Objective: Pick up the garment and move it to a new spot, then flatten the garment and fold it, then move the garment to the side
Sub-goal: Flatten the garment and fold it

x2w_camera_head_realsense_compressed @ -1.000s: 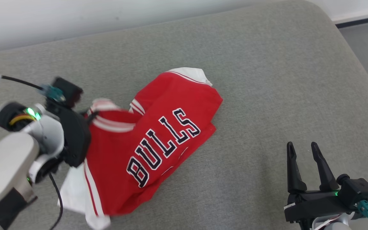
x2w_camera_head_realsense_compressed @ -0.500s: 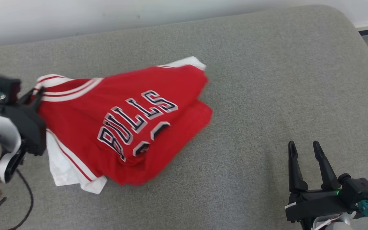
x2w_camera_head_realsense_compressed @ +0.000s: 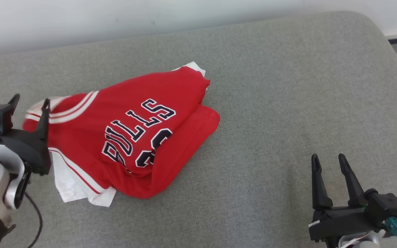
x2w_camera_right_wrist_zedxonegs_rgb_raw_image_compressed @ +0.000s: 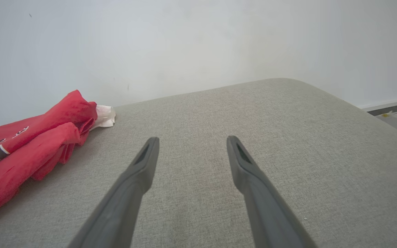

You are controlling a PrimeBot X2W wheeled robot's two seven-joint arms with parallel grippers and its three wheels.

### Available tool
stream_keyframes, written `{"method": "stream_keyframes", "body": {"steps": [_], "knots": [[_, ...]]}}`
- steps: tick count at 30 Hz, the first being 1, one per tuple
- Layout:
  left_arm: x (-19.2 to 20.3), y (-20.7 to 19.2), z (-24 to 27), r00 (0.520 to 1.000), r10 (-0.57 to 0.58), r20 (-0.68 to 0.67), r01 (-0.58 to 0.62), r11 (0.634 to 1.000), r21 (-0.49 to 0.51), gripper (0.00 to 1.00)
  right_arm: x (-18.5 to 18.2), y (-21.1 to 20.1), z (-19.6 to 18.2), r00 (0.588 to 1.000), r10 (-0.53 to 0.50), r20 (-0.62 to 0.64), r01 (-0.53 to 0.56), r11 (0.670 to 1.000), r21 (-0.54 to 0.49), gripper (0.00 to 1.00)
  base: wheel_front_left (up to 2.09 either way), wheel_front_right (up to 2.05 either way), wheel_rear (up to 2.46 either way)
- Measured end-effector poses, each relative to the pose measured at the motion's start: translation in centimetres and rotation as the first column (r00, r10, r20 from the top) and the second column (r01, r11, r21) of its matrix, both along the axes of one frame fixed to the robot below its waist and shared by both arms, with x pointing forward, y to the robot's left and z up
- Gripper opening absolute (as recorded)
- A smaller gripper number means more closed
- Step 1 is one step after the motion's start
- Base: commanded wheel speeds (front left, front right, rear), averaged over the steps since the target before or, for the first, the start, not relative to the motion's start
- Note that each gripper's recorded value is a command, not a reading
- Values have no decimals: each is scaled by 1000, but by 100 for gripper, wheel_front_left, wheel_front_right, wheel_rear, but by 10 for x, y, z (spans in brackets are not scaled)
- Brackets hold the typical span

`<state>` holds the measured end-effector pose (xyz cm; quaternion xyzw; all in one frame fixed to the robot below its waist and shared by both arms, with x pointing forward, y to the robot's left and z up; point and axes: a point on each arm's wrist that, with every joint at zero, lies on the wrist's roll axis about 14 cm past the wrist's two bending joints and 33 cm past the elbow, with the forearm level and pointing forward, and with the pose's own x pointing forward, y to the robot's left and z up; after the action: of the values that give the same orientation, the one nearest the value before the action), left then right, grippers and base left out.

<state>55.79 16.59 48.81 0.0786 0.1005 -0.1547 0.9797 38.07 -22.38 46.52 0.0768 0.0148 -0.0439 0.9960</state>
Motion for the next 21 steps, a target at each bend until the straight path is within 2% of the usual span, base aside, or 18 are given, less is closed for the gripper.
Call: {"method": "stream_keyframes", "body": {"steps": [5, 11, 14, 21], "knots": [[-5, -3, 39, 988, 21, 151, -9, 997, -82, 100, -6, 3, 7, 1000, 10, 19, -10, 1000, -7, 100, 0, 0, 0], [-29, 0, 75, 965, 68, 253, -25, 985, -170, 100, -13, 8, 17, 999, 25, 48, -24, 1000, -12, 100, 0, 0, 0], [-47, 4, 98, 941, 103, 323, -33, 976, -214, 100, -15, 14, 21, 997, 43, 60, -43, 999, -15, 100, 0, 0, 0], [-108, 24, 102, 904, 192, 382, -93, 961, -261, 100, -10, 37, 30, 989, 114, 92, -113, 993, -23, 100, 0, 0, 0]]}}
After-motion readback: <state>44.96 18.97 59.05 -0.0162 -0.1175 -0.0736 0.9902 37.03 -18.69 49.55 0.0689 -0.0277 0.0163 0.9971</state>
